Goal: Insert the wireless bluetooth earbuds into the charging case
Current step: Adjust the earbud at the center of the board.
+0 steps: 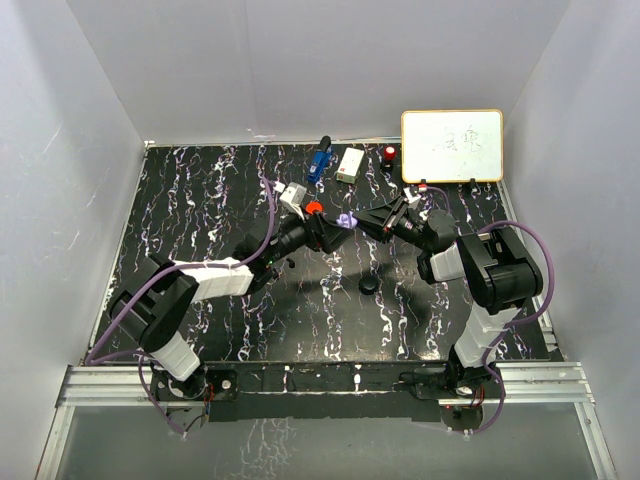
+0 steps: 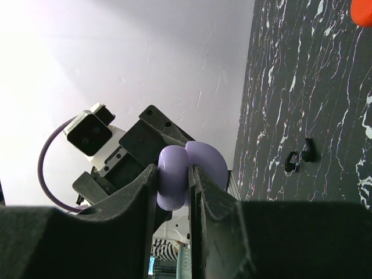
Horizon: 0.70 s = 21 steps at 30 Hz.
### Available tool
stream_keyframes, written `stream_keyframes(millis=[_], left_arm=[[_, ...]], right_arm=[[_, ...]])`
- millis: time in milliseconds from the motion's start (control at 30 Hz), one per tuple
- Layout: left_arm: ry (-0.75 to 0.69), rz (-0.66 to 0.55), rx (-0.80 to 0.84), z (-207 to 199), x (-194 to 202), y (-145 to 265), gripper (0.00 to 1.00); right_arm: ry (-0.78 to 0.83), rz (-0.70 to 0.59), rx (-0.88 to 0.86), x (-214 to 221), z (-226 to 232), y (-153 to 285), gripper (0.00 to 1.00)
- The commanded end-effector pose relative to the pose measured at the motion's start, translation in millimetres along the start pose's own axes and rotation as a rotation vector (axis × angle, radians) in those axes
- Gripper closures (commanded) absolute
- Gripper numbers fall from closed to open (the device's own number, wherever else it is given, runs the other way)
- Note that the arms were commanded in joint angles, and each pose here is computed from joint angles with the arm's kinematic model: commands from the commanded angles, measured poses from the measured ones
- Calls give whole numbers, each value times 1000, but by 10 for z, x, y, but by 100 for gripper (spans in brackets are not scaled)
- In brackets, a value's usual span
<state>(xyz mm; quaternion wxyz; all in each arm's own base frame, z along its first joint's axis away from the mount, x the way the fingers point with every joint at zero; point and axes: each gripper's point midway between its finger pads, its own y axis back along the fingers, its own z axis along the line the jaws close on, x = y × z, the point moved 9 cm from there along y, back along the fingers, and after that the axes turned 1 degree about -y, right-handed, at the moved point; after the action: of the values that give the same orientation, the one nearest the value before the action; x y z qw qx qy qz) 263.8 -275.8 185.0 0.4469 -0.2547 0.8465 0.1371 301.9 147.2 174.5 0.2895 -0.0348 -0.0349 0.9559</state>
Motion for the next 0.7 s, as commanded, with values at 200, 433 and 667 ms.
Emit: stream_keyframes(millis=[200, 433, 667], left_arm=[[-40, -99, 54, -202, -335, 19, 24], [-35, -86, 74, -213, -338, -22, 24], [-28, -78, 93, -228, -330, -25, 24]], right_arm=[[81, -5, -64, -57, 167, -51, 100], [82, -4, -66, -61, 175, -53, 100], [80, -5, -65, -71, 165, -63, 100]])
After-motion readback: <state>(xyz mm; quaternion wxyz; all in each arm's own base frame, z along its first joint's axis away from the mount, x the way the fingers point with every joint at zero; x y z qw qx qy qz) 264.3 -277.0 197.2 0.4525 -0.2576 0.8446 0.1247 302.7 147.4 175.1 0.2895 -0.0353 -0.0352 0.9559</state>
